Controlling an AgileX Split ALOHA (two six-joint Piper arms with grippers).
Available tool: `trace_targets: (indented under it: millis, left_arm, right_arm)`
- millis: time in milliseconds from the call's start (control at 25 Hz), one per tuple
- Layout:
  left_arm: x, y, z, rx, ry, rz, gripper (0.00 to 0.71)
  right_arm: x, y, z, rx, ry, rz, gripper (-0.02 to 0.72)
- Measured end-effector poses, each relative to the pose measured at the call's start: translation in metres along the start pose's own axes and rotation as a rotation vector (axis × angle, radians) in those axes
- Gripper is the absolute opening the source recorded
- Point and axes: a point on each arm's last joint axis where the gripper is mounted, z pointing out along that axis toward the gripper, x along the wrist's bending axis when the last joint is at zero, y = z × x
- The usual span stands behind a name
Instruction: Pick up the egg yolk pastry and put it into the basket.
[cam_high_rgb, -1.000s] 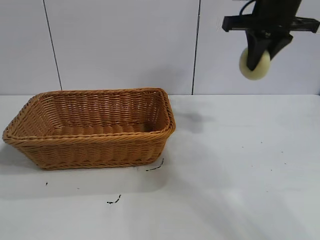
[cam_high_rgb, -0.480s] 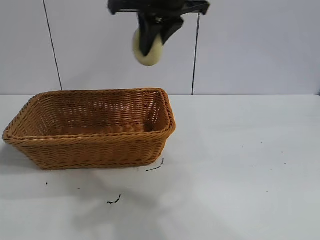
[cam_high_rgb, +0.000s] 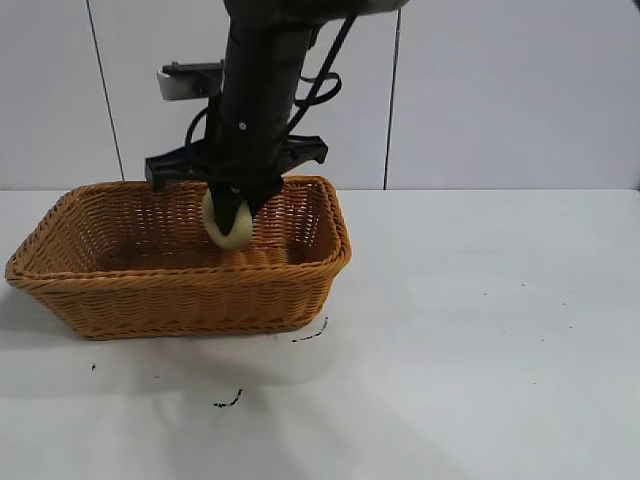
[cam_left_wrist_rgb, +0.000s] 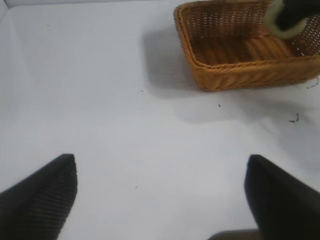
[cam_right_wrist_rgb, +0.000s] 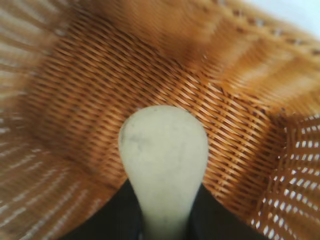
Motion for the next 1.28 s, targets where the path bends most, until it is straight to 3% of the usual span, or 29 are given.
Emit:
trace_targets:
  millis: [80,160,280,360,440,600,840,1000,1280]
  left_arm:
    - [0.000,0.000,0.000,0.000,0.000,0.000,0.693]
    - [0.000,0.000,0.000,0.000,0.000,0.000,0.693]
    - [0.000,0.000,0.000,0.000,0.000,0.000,0.693]
    - [0.000,0.000,0.000,0.000,0.000,0.000,0.693]
    - [0.000,0.000,0.000,0.000,0.000,0.000,0.693]
    - [0.000,0.000,0.000,0.000,0.000,0.000,0.693]
    - [0.000,0.000,0.000,0.000,0.000,0.000,0.693]
    - [0.000,0.000,0.000,0.000,0.000,0.000,0.693]
    - [0.000,0.000,0.000,0.000,0.000,0.000,0.693]
  right_arm:
    - [0.000,0.000,0.001,0.000,-0.001,0.001,0.139]
    - [0.000,0.001,0.000,-0.006,-0.002,0.000,0.193]
    - [0.000,0.000,0.000,0.001,-0.002,0.000,0.388]
    - [0.000,0.000,-0.003,0.015,-0.003,0.000,0.563]
    - [-0.001,0.003,-0.008,0.015,-0.006,-0.001,0.644]
    - [-0.003,0.016,-0.035,-0.024,-0.007,0.002,0.687]
    - [-0.034,0.036,-0.082,-0.105,-0.049,0.022,0.689]
    - [-0.079,0.034,-0.092,-0.075,-0.111,0.063,0.692]
    - [-0.194,0.008,-0.104,-0.001,-0.215,0.264,0.695]
